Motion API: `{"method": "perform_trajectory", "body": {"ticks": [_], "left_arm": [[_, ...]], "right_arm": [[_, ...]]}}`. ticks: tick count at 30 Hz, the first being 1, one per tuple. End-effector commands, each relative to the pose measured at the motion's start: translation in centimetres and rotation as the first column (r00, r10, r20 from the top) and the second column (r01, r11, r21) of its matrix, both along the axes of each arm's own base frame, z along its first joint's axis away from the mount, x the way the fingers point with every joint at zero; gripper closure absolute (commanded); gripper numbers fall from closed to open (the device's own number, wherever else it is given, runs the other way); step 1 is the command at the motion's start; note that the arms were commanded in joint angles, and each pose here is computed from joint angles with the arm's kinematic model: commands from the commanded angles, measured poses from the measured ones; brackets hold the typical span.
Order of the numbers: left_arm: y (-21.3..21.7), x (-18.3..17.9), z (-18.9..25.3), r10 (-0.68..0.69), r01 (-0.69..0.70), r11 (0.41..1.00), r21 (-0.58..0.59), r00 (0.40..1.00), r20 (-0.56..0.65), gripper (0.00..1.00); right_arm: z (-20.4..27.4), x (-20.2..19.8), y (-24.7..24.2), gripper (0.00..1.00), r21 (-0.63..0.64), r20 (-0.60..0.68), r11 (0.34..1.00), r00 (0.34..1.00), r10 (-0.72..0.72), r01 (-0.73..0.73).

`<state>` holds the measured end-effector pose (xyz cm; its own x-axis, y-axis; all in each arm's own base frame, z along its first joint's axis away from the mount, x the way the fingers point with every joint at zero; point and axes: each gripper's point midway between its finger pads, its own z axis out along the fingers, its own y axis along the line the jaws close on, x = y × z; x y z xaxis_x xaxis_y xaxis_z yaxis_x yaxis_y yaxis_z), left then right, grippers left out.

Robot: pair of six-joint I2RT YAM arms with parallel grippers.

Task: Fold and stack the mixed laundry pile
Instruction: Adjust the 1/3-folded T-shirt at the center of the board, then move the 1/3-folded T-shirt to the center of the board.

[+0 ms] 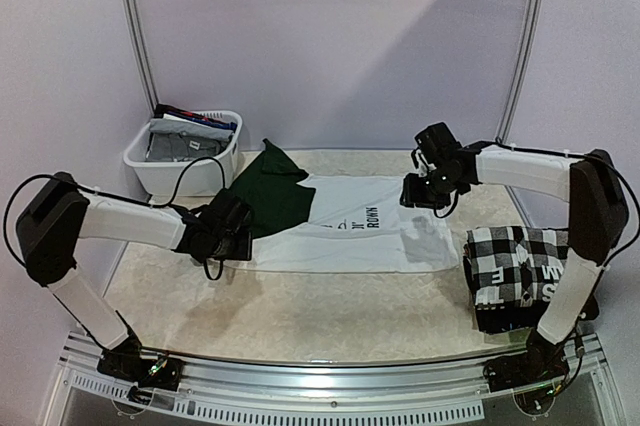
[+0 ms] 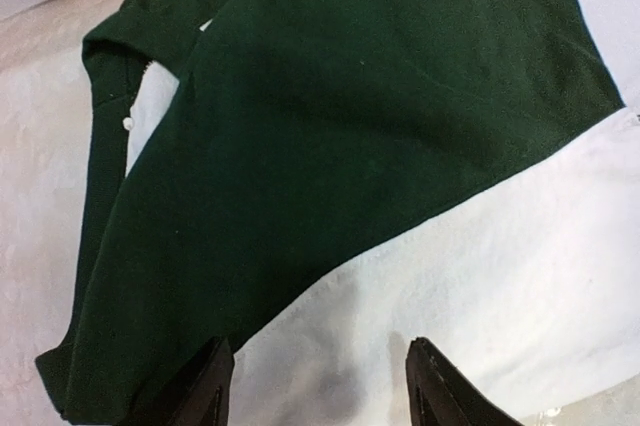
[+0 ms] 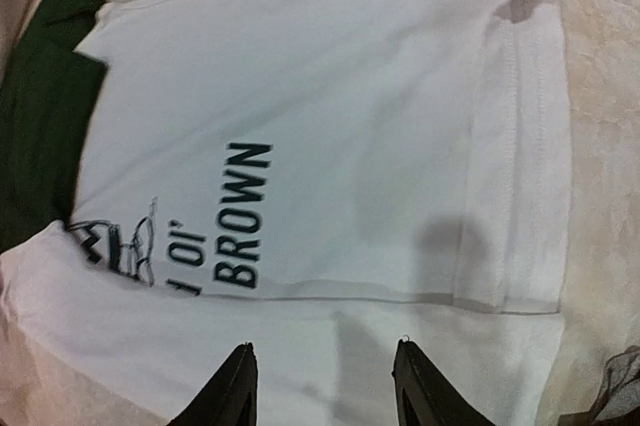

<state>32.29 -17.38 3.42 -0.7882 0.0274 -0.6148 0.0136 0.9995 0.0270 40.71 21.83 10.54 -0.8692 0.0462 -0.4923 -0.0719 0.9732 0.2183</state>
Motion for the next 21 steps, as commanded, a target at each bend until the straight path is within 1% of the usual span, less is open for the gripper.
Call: {"method": "perform_trajectory", "body": {"ticks": [1, 4, 6, 11, 14, 21], "left_arm": [[0.5, -1.0, 1.2, -0.017, 0.016, 1.000, 0.023, 1.000, 0.009, 0.38], [1.3, -1.1, 0.9, -0.003, 0.002, 0.999, 0.041, 1.000, 0.013, 0.40], [1.9, -1.2, 0.3, 0.009, -0.009, 0.998, 0.059, 1.000, 0.000, 0.42], [2.6, -1.7, -1.3, 0.020, -0.018, 0.996, 0.082, 1.000, -0.015, 0.43], [2.9, -2.3, -2.5, 0.024, -0.019, 0.995, 0.098, 0.998, -0.050, 0.43], [3.2, -4.7, -4.7, 0.024, -0.015, 0.998, 0.065, 0.989, -0.143, 0.44]], "right_arm": [[0.5, -4.5, 4.3, 0.53, 0.117, -0.004, 0.980, 0.987, 0.162, -0.161], [-1.1, -6.5, 5.4, 0.53, 0.147, -0.036, 0.967, 0.976, 0.214, -0.207], [-2.6, -7.4, 5.6, 0.53, 0.143, -0.067, 0.967, 0.973, 0.221, -0.210], [-6.3, -9.4, 5.7, 0.54, 0.128, -0.146, 0.967, 0.961, 0.236, -0.218], [-8.0, -10.2, 5.0, 0.55, 0.104, -0.186, 0.974, 0.958, 0.219, -0.203], [-11.3, -12.7, 3.6, 0.56, 0.066, -0.276, 0.984, 0.944, 0.178, -0.166]]}}
